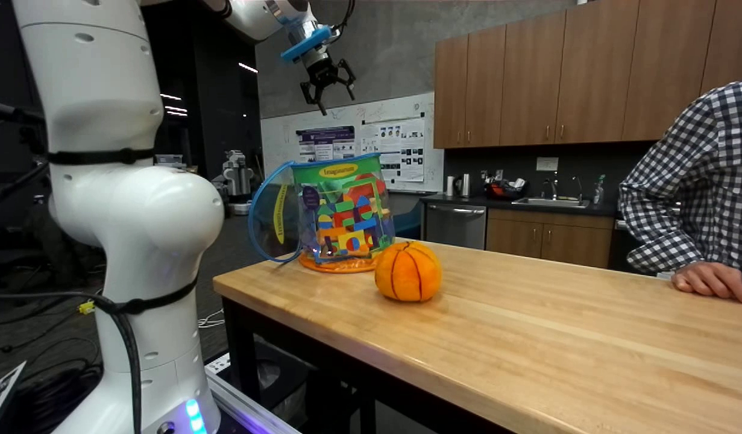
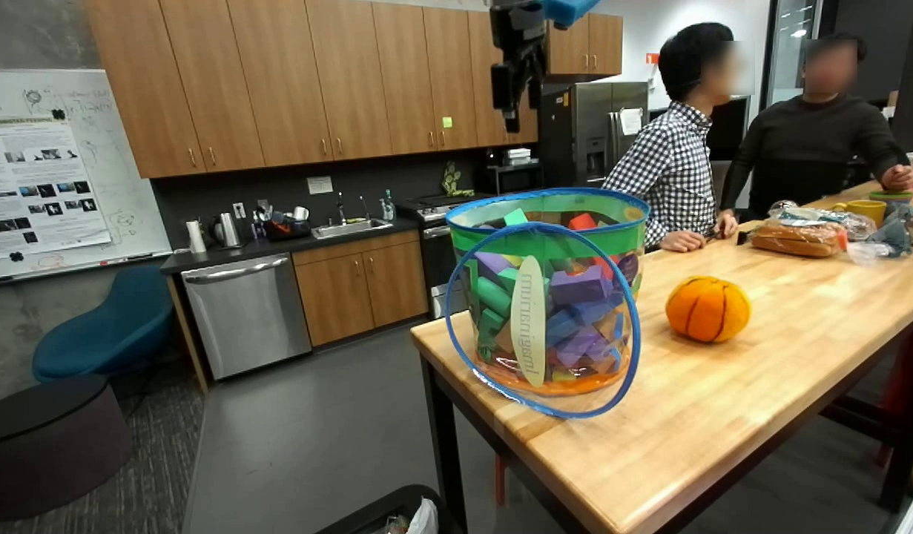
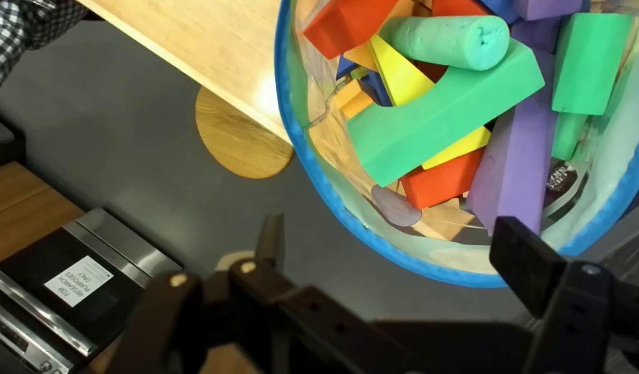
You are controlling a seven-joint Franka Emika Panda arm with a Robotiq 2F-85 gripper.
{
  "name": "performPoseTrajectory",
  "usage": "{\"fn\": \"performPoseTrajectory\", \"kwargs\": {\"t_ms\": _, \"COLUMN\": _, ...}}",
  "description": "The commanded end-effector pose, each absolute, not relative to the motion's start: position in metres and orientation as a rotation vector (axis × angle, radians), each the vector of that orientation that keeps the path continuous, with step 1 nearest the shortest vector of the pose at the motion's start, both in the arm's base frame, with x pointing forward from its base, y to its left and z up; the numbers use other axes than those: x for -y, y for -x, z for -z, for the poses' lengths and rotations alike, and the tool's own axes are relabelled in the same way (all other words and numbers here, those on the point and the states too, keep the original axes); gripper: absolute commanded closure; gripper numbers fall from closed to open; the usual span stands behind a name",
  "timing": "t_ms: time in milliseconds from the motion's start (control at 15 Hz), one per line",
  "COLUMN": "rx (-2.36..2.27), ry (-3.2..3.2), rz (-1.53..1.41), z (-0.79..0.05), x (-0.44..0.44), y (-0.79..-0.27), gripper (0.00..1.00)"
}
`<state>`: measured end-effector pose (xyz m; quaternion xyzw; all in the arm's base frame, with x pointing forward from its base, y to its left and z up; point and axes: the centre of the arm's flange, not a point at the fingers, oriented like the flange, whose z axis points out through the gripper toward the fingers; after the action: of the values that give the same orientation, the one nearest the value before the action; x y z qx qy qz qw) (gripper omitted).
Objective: Remove the big green block from the clear bag and put it on the table
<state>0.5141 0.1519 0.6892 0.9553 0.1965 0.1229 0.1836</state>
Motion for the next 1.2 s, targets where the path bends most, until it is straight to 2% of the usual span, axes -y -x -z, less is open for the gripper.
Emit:
{"fn": "performPoseTrajectory", "kwargs": {"t_ms": 0, "rx": -0.598, "ry": -2.697, "rz": -0.313, "z": -0.681, "x": -0.16, "y": -0.537, "gripper": 0.0}}
{"fn": "performPoseTrajectory", "kwargs": {"t_ms": 867, "rx": -0.447, "ry": -2.913, "rz": -0.045, "z": -0.579, "x": -0.14, "y": -0.534, "gripper": 0.0}}
{"fn": "performPoseTrajectory", "kwargs": {"t_ms": 1133, "rx": -0.212, "ry": -3.009, "rz": -0.036, "z": -0.568, "x": -0.134, "y": -0.533, "gripper": 0.0}}
